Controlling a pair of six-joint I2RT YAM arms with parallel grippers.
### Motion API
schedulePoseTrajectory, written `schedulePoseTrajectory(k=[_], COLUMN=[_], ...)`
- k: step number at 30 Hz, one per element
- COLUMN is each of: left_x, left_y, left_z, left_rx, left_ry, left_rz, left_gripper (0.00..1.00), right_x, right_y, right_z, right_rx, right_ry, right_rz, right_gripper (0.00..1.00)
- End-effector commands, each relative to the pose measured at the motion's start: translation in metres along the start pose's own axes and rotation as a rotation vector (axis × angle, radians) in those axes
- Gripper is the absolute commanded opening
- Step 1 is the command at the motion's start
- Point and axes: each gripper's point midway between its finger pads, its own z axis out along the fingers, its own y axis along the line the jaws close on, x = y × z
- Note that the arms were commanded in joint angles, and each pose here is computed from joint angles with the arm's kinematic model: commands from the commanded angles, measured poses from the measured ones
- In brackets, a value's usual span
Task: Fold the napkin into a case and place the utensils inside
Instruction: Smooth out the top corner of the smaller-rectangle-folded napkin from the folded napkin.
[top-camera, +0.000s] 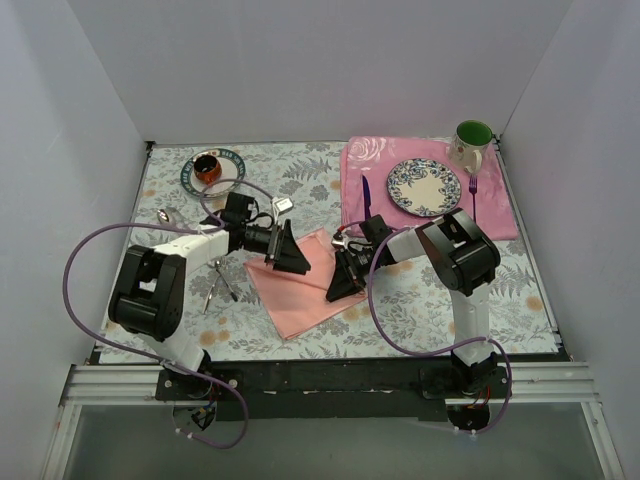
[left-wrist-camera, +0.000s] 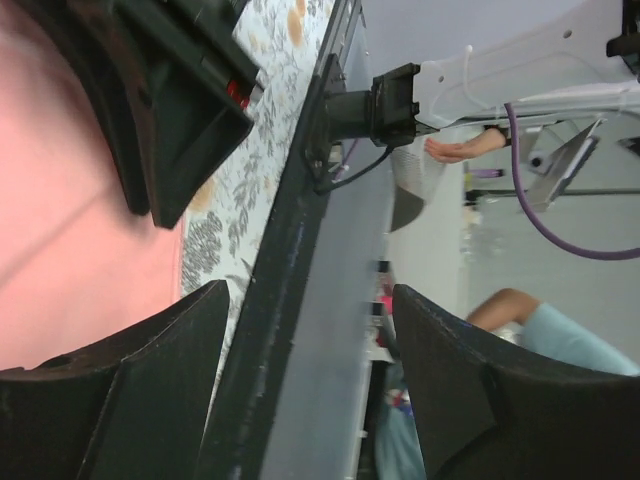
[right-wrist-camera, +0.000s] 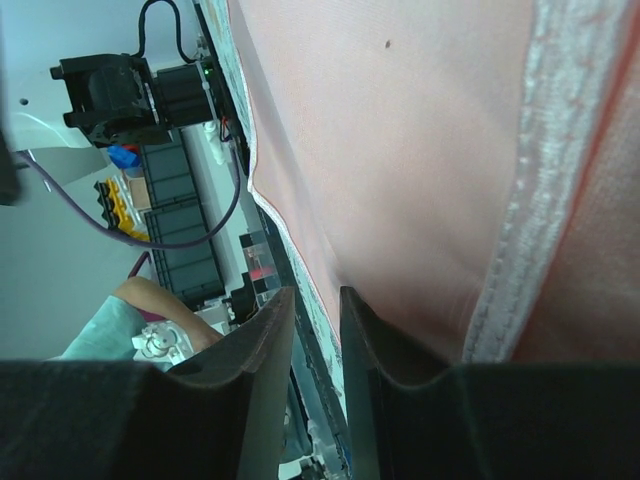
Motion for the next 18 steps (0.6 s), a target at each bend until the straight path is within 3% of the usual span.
schedulePoseTrajectory(k=[1,9,12,18], left_x=[0.000,0.009,0.002,0.000], left_y=[-0.006,0.042,0.056,0.078], left_z=[0.008,0.035,0.039,0.047], left_rx=[0.054,-0.075,-0.109,-0.121], left_ry=[-0.004,-0.016,-0.048,-0.054], left_rz=[-0.080,-0.198,-0.178,-0.206], left_gripper=[0.65,0.64,0.65,0.78], right_x=[0.001,0.001,0.002,0.003], right_y=[-0.017,-0.018,-0.019,-0.019], right_z=[0.002,0.002,0.002,0.002], right_rx=[0.041,0.041,0.039,0.041], right_ry=[-0.017,-0.015,-0.017,-0.015], right_rz=[0.024,0.035,0.045,0.044], right_gripper=[0.34,0.33,0.33,0.35])
